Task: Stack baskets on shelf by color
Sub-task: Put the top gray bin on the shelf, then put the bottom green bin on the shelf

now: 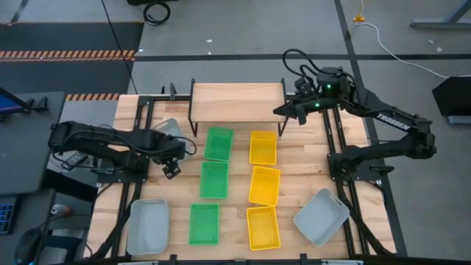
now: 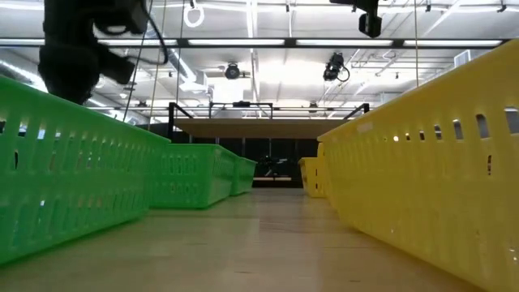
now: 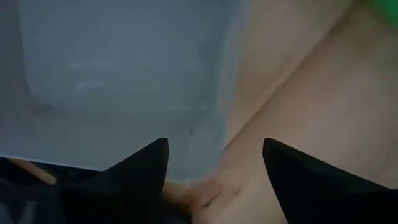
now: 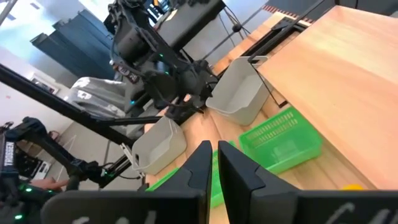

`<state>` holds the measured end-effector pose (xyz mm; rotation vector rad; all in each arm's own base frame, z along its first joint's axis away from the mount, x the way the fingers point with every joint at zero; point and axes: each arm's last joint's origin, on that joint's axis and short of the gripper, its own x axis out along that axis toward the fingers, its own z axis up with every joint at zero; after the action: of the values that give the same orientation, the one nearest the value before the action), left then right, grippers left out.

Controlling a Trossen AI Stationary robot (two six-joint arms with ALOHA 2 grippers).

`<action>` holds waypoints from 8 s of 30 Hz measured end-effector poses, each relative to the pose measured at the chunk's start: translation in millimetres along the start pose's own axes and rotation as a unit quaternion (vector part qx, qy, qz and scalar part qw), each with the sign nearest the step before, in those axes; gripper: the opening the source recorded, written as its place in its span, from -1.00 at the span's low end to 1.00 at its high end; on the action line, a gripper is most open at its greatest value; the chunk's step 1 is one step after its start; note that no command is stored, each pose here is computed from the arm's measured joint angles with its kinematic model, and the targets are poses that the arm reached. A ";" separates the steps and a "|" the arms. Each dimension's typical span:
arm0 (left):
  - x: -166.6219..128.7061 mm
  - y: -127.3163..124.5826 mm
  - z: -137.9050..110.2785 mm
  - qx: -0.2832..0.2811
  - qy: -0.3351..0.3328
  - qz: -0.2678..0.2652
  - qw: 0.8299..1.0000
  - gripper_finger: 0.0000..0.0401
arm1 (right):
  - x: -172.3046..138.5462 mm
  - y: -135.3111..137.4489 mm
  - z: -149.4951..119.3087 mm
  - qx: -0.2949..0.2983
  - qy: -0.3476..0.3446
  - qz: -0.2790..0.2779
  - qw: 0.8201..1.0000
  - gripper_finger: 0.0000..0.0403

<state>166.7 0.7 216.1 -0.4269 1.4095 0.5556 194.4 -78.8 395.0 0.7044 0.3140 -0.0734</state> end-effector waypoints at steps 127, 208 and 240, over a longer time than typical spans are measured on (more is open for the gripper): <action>-119.5 -135.3 69.2 0.233 -0.053 -0.232 0.943 0.16 | 8.3 -23.6 -25.3 0.000 0.166 -0.030 0.986 -0.33; -186.1 -214.2 64.8 0.177 -0.198 -0.048 0.963 -0.94 | 12.3 -15.5 -37.9 -0.024 0.200 -0.054 0.978 0.39; -221.8 20.1 145.5 0.227 -0.208 0.193 0.932 -0.93 | 7.8 -21.2 -43.8 -0.003 0.216 -0.124 0.969 0.39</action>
<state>255.4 78.2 454.6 0.3358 1.1611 0.5725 186.8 -66.3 348.0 0.6676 0.8199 -0.1581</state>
